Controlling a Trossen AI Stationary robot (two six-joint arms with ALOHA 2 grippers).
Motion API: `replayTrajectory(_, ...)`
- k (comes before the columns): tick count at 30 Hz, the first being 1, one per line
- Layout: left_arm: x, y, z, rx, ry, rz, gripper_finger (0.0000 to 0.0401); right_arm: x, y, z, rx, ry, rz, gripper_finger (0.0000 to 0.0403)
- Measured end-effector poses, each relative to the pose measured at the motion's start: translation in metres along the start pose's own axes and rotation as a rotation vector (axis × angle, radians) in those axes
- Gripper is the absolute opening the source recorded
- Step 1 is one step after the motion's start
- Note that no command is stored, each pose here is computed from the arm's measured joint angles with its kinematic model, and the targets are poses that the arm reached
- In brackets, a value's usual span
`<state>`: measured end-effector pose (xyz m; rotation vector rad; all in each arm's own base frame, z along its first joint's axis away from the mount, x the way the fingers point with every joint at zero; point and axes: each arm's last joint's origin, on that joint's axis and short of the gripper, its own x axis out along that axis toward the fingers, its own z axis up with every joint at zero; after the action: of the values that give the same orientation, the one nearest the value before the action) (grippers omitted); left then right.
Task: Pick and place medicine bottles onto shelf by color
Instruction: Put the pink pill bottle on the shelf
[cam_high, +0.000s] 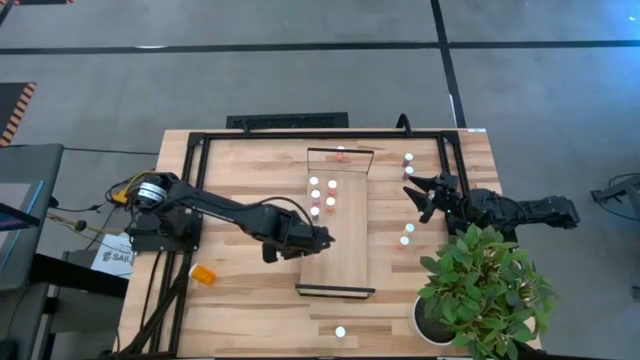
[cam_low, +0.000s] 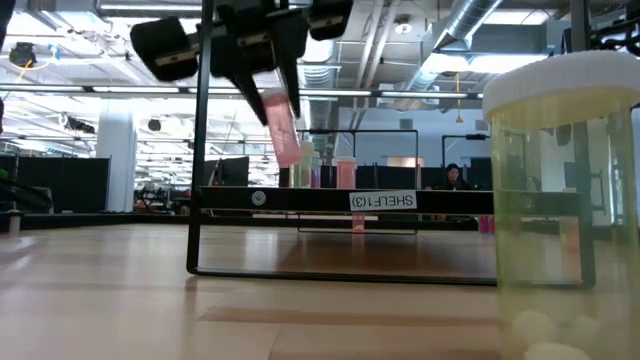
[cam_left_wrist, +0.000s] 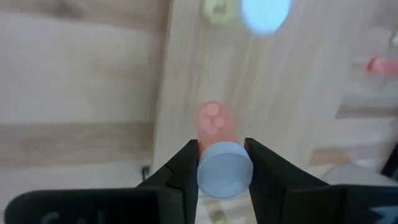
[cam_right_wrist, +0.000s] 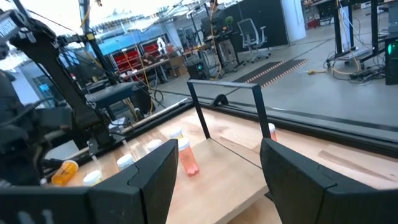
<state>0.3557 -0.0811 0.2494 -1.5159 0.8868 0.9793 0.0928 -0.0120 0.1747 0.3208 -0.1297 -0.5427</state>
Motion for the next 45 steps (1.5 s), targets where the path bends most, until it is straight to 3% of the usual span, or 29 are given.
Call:
replayTrajectory(3,-0.009,-0.006,-0.001,0.001,-0.022,-0.002,0.0085,0.000,0.000,0.000,0.000,0.000,0.000,0.0251)
replayTrajectory(8,0.000,-0.021,-0.001,0.065,-0.030,0.058,0.0085,0.000,0.000,0.000,-0.001,0.001,0.000,0.0251)
replayTrajectory(16,0.019,-0.047,0.007,0.161,0.047,0.301,0.0085,0.000,0.000,0.000,-0.001,0.001,0.000,0.0251)
replayTrajectory(34,0.034,-0.057,0.011,0.171,-0.031,0.332,0.0101,0.000,0.000,0.000,0.000,0.000,0.000,0.0251)
replayTrajectory(45,0.044,-0.058,0.017,0.157,0.014,0.362,0.0102,0.000,0.000,0.000,-0.002,0.002,-0.001,0.0251)
